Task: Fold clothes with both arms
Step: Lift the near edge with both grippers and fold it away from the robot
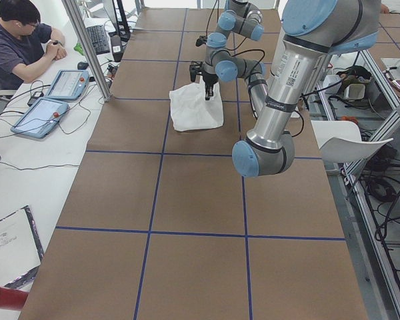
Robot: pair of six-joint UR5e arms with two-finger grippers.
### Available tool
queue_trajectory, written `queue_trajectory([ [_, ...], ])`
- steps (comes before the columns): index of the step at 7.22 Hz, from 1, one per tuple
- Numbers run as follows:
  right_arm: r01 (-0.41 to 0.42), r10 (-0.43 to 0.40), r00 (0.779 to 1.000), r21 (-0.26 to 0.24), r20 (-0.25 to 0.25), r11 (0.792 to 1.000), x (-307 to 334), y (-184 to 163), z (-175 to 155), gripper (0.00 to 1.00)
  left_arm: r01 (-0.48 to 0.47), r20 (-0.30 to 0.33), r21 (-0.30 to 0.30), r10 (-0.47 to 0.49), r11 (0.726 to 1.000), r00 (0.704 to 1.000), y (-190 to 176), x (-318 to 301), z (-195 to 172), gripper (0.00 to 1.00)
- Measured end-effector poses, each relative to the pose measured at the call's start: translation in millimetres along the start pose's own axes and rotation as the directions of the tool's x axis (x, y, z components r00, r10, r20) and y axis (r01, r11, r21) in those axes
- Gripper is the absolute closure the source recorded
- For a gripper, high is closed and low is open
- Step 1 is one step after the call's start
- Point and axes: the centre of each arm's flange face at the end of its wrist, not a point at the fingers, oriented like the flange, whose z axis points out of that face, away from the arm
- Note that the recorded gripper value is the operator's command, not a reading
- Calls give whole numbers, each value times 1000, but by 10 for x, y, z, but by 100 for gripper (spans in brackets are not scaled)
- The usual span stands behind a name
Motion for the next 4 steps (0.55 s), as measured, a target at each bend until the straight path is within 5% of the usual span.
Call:
queue_trajectory([
  [4, 5, -3, 999, 61, -35, 998, -425, -423, 662, 100, -16, 48, 83, 12, 996, 999, -522, -77, 594, 100],
])
